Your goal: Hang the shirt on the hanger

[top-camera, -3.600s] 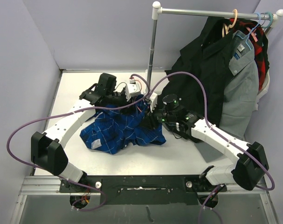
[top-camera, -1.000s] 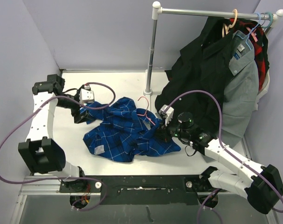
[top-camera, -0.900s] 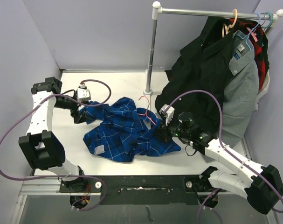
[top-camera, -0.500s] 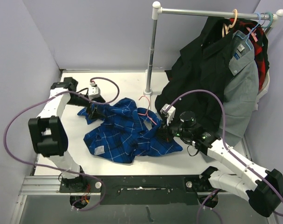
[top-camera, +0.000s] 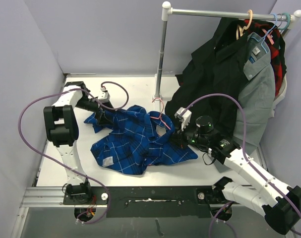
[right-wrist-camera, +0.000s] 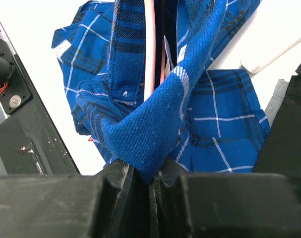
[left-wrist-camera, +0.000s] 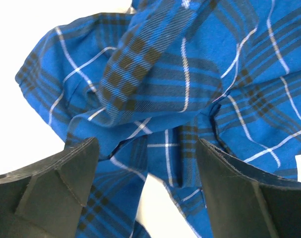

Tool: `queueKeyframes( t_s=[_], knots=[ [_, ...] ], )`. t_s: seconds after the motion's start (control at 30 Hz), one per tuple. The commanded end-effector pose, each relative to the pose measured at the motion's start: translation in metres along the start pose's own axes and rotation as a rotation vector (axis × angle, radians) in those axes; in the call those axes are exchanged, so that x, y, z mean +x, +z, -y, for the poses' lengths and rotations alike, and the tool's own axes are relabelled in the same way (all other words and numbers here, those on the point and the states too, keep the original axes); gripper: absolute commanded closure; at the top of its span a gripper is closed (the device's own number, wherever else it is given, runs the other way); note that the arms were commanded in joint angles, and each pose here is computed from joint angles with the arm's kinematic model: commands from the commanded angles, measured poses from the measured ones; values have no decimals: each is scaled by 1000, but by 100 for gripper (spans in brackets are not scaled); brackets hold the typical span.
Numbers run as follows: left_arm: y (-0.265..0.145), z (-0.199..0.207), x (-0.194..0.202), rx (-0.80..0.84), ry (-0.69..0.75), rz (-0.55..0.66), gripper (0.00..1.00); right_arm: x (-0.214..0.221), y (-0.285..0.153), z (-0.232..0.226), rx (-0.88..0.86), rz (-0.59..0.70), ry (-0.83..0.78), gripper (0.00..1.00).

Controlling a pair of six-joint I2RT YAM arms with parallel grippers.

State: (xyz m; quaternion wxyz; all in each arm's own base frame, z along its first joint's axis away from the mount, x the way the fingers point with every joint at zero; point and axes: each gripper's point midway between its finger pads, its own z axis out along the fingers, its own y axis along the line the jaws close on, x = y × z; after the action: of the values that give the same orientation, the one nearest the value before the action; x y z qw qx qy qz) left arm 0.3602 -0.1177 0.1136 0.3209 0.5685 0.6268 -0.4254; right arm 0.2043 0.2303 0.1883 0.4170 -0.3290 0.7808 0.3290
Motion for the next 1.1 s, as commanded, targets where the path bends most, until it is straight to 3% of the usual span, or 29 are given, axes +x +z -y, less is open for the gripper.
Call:
queueKeyframes(
  t_s=[0.0,0.07,0.13,0.17,0.33,0.53,0.7,0.73,0.77,0.8,0.97,1.07],
  knots=[
    [20,17,-19,90,-48,114,29,-40,-11,-5,-4,112,-45,100],
    [30,20,-20,123,-85,141,53,-42,-13,-3,5,119,-41,100],
    [36,21,-25,153,-158,168,91,-45,-16,-2,11,131,-39,100],
    [36,18,-28,146,-174,188,100,-47,-17,-1,15,140,-36,100],
    [23,10,-32,103,-154,206,100,-58,-28,0,42,172,-35,100],
    [-50,-29,-40,-94,-169,245,100,-67,-53,9,131,210,-50,100],
    [-72,-23,-44,-137,-134,188,100,-70,-69,29,233,202,-3,100],
    [-73,-21,-48,-140,-136,184,86,-72,-73,33,258,192,5,100],
    [-76,-20,-54,-147,-145,189,33,-76,-78,36,284,187,2,100],
    [-79,-17,-62,-154,-152,198,6,-79,-83,39,307,178,-2,100],
    [-89,4,-109,-183,-202,208,2,-105,-116,45,418,177,-85,100],
    [-95,-5,-130,-299,-339,102,2,-114,-130,51,484,166,-76,100]
  ],
)
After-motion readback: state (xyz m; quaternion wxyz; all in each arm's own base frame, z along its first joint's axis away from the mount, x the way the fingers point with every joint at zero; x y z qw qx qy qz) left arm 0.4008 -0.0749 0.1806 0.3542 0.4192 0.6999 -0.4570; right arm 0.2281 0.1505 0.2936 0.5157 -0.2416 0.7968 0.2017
